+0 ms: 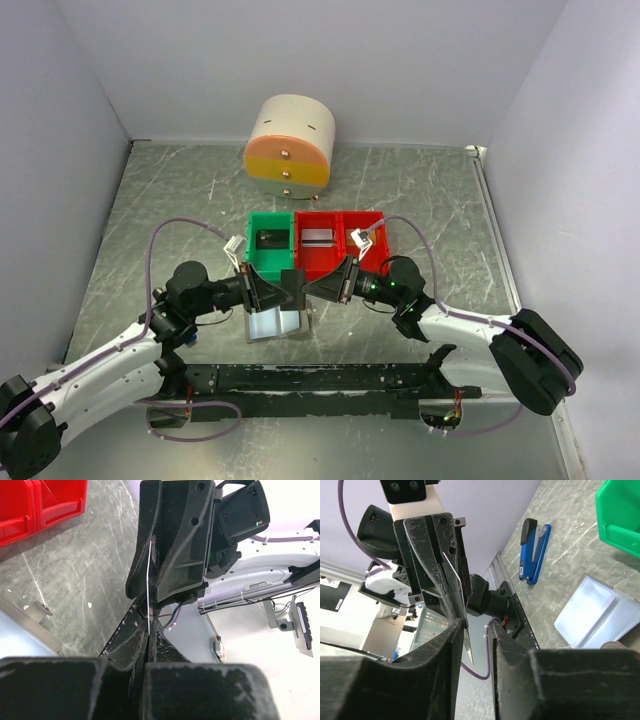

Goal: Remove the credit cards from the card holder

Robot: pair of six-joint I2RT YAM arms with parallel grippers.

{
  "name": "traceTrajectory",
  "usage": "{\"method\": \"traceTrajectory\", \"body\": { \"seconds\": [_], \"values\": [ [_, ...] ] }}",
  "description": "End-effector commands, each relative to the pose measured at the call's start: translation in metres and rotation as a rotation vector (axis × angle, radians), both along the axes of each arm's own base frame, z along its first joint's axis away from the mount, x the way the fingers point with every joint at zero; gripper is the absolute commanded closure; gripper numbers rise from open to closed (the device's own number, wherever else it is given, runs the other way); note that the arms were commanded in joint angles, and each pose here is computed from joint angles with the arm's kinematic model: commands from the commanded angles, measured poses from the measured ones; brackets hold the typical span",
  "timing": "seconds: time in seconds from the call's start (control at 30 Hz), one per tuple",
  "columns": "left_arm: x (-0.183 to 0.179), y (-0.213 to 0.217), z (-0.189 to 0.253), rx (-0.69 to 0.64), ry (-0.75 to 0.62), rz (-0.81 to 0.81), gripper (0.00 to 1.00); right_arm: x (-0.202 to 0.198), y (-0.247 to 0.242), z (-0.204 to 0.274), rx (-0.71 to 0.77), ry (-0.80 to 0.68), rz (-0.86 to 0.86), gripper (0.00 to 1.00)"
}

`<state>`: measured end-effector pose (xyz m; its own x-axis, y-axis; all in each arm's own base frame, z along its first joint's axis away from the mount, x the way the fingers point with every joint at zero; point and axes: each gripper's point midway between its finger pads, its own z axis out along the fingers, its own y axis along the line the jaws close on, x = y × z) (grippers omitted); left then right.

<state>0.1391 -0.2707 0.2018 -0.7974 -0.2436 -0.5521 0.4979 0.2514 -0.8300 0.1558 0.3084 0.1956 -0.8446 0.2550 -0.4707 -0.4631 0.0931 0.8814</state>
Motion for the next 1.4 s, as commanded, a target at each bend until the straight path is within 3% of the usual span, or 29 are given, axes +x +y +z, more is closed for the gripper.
{"method": "traceTrajectory", "body": {
  "seconds": [0.0,0.3,0.47,0.63,0.93,1.37],
  "values": [
    [-0.006,0.001,0.005,-0.029,-0.023,-0.028,0.93,-0.002,0.005,0.02,0.056,-0.043,0.03,0.75],
    [-0.006,-0.003,0.005,-0.034,-0.019,-0.052,0.91,-0.002,0.006,0.022,0.071,-0.039,0.04,0.92],
    [-0.003,0.003,-0.004,0.028,-0.006,-0.009,0.74,0.004,0.002,0.017,0.052,-0.028,-0.013,0.98],
    [-0.001,0.012,-0.014,0.097,0.012,0.033,0.63,0.005,0.001,0.019,0.04,-0.038,-0.028,0.99],
    [-0.004,0.005,-0.01,0.063,0.014,-0.012,0.67,0.002,0.003,0.02,0.04,-0.033,0.002,0.99],
    [0.001,0.003,-0.002,0.04,0.02,0.01,0.58,-0.003,0.005,0.013,0.015,-0.031,0.036,0.99]
  ]
}}
